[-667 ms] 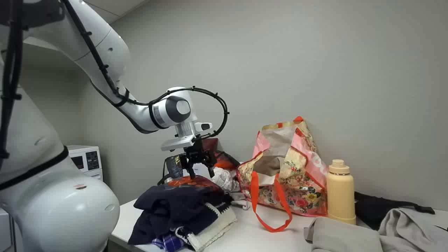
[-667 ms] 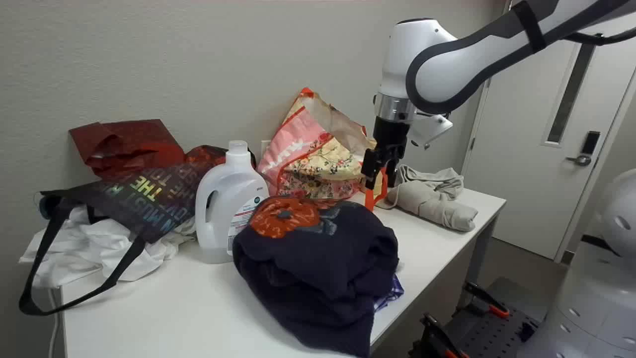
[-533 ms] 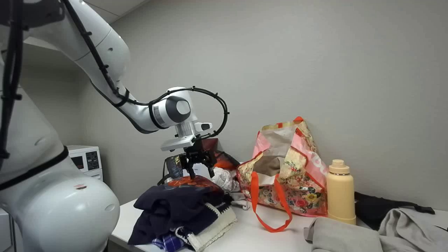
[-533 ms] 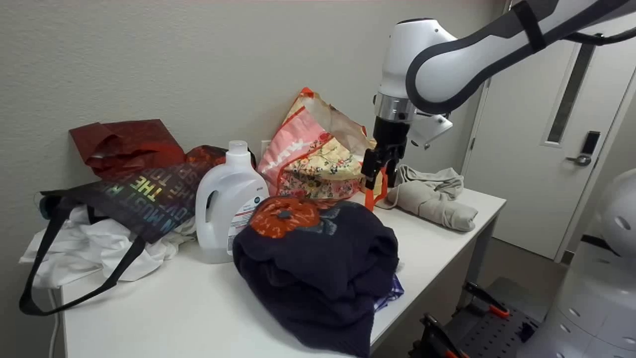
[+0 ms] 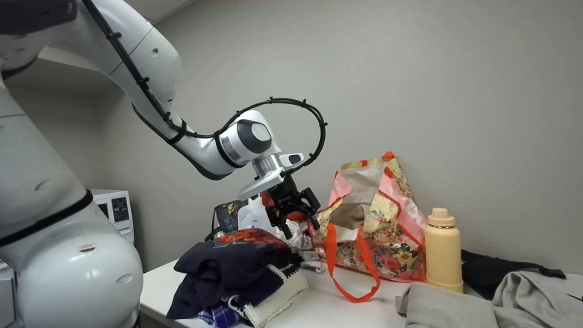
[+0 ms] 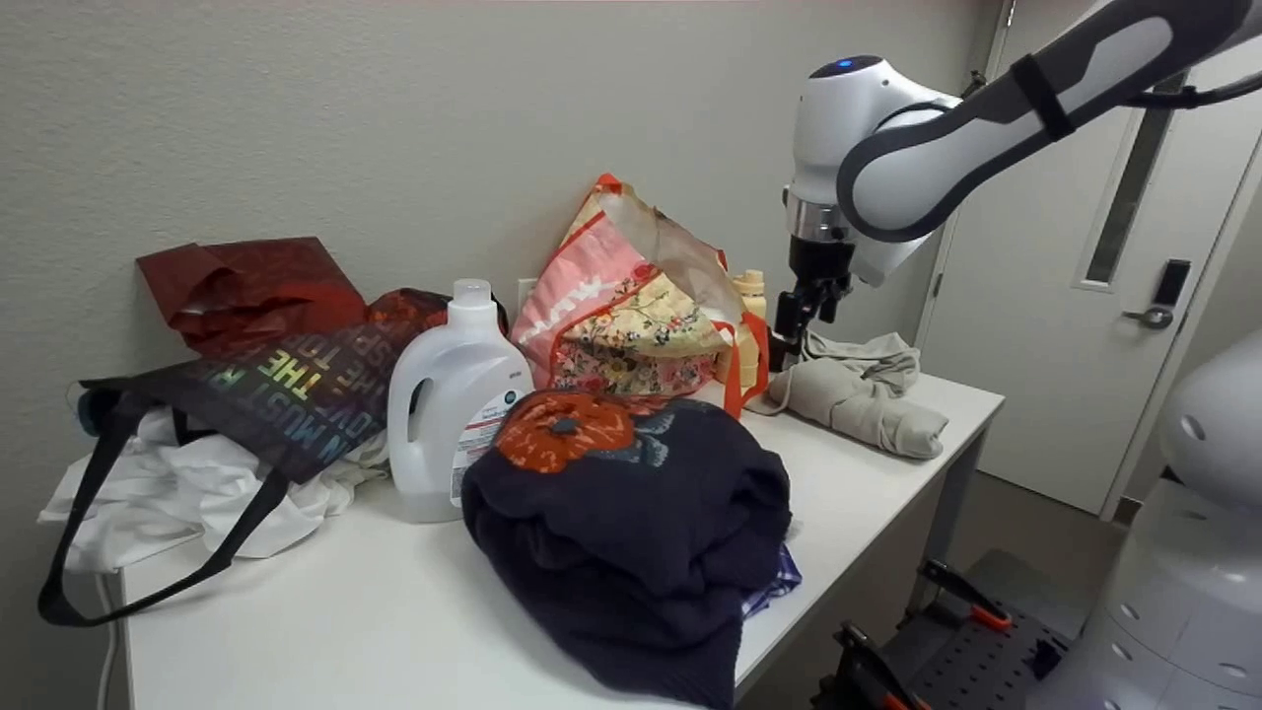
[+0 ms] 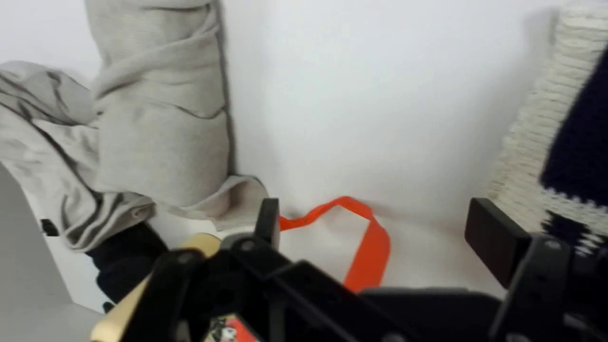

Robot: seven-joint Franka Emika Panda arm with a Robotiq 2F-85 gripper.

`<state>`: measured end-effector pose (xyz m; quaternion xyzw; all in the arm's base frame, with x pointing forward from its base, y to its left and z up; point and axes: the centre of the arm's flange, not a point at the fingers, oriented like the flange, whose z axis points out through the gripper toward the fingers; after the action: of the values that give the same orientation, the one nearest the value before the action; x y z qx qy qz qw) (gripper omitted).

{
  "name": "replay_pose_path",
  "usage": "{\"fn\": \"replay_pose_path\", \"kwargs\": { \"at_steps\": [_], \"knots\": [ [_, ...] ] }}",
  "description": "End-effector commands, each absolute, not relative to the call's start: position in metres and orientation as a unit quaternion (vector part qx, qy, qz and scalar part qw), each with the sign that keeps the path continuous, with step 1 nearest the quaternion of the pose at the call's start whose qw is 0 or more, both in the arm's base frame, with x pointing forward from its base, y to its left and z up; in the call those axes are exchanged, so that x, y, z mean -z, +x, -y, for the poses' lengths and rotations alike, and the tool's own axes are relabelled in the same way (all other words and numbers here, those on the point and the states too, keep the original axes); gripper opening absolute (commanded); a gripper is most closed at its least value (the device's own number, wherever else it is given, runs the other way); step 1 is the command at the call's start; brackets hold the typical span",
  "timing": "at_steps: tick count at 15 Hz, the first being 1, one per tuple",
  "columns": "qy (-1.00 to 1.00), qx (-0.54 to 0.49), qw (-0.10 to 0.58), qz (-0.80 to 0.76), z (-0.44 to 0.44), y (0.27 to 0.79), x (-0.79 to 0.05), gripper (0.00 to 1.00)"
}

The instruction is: Put the folded pants in the bag closest to them

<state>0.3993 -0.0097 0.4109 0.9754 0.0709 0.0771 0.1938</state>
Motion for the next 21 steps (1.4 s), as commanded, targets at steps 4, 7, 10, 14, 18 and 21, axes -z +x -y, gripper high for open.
{"fn": "replay_pose_path", "kwargs": {
  "at_steps": [4,7,10,14,18,21],
  "knots": [
    [0.958,-0.071,0.276,-0.025,0.119,0.394,-0.387,1.0],
    [0.95,-0.085,0.299,-0.01,0.156,0.395,-0.367,1.0],
    [0.95,-0.088,0.301,0.002,0.179,0.402,-0.336,1.0],
    [0.956,-0.077,0.283,0.0,0.187,0.414,-0.285,1.0],
    [0.954,-0.071,0.29,0.003,0.191,0.435,-0.248,1.0],
    [0.951,-0.063,0.303,0.003,0.205,0.447,-0.231,1.0]
  ]
}}
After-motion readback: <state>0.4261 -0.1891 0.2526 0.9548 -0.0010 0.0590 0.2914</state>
